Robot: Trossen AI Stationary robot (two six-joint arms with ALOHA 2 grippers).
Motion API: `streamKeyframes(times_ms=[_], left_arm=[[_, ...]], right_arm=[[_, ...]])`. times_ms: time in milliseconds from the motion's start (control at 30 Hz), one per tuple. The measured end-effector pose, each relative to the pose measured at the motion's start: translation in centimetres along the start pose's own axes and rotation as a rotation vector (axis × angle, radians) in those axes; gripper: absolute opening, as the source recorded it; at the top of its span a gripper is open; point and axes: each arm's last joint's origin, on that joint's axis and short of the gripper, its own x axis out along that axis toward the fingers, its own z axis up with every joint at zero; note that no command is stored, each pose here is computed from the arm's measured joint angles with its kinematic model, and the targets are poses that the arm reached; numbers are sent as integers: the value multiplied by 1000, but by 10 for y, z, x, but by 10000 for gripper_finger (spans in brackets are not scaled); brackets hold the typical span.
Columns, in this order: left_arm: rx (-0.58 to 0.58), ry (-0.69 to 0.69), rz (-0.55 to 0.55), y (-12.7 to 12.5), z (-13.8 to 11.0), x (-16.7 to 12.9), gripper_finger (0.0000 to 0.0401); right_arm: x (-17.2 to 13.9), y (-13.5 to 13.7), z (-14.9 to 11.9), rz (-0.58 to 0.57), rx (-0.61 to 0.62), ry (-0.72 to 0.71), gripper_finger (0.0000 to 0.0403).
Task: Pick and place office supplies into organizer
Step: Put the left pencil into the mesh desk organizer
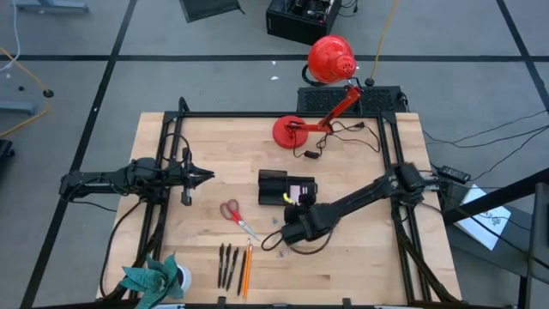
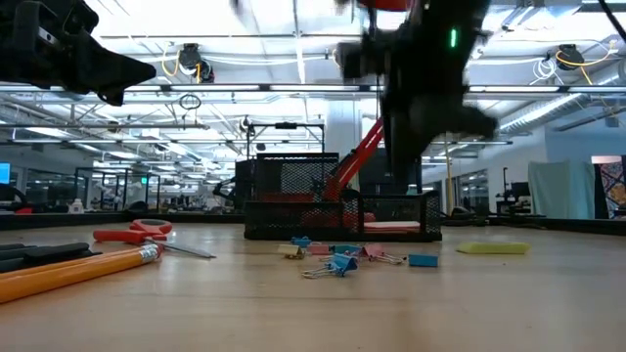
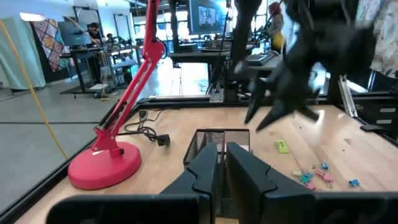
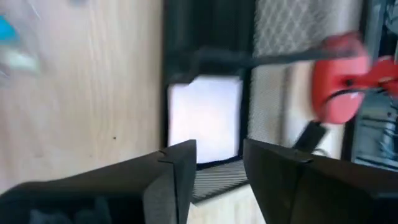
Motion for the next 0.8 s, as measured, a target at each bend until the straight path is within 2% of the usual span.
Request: streamKeyframes(times_ms=[100, 167, 267, 333, 433, 600, 700, 800], left_arm=[[6, 0, 0, 0, 0, 0, 42], [35, 3, -1, 0, 0, 0, 42], [79, 26, -3, 0, -3, 0, 42], [90, 27, -3, 0, -3, 0, 42], [90, 20, -2, 0, -2, 0, 42], [95, 15, -2, 0, -2, 0, 42], [120, 15, -2, 0, -1, 0, 42], [150, 11, -1, 0, -1, 0, 42]], right_arm=[[-40, -19, -1, 56, 86, -177, 125], [-72, -28, -2, 112, 102, -356, 117], [-114, -31, -14, 180, 75, -659, 89], [-126, -27, -29, 209, 68, -840, 58], [-119, -21, -60, 232, 87, -1010, 11], [-65, -14, -102, 364, 261, -1090, 2], [-43, -9, -118, 433, 302, -1182, 1], [-31, -8, -129, 431, 333, -1244, 1]])
